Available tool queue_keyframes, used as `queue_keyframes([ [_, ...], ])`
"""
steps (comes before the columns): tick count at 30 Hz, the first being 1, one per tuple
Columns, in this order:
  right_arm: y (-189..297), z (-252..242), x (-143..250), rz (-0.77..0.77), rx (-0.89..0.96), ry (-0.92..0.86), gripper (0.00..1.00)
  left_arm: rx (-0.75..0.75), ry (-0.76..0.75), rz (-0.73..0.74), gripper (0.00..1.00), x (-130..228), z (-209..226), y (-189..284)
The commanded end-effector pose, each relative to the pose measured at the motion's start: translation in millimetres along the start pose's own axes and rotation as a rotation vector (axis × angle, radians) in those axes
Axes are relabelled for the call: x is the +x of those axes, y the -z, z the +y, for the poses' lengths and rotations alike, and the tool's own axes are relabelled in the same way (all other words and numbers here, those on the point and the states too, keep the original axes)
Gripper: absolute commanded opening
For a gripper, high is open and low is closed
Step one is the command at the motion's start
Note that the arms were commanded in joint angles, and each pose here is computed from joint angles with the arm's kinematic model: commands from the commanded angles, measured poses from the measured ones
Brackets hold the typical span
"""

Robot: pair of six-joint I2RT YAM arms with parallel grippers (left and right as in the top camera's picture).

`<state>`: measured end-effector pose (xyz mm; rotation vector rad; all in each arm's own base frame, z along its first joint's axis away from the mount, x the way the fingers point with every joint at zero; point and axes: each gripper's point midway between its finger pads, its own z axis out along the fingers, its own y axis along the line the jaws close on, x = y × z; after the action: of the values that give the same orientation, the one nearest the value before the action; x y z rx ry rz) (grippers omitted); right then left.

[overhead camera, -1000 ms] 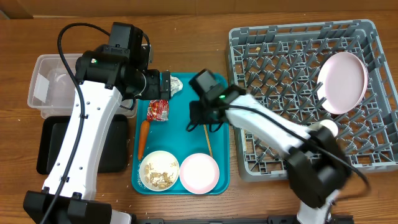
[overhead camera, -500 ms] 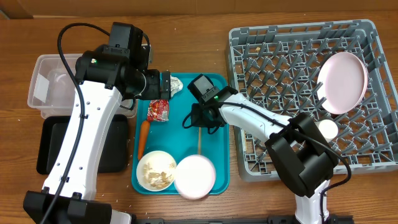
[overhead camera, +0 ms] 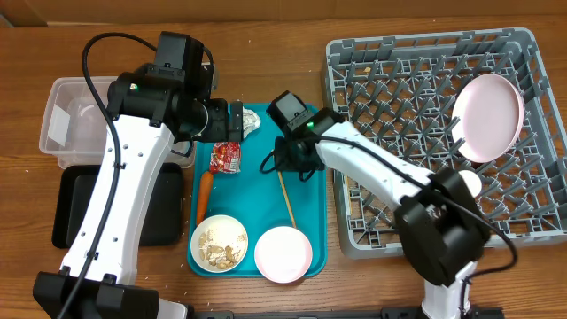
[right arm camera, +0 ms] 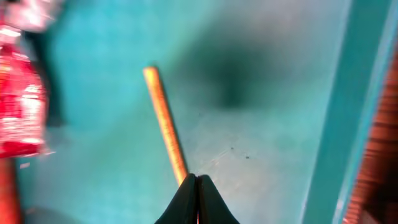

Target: Sort waste into correct bins and load items into the dishwasher

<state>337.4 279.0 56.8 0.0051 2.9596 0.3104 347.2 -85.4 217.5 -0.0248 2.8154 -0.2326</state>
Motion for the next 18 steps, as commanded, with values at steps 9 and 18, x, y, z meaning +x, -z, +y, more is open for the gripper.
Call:
queue_keyframes([
  [9, 94, 6, -38, -0.212, -0.114, 0.033, 0.13, 0.014, -0.008, -0.031, 1.0, -5, -3, 10],
  [18, 2, 14, 1, -0.073, -0.048, 0.1, 0.43, 0.014, -0.008, -0.031, 1.0, -5, -3, 10],
])
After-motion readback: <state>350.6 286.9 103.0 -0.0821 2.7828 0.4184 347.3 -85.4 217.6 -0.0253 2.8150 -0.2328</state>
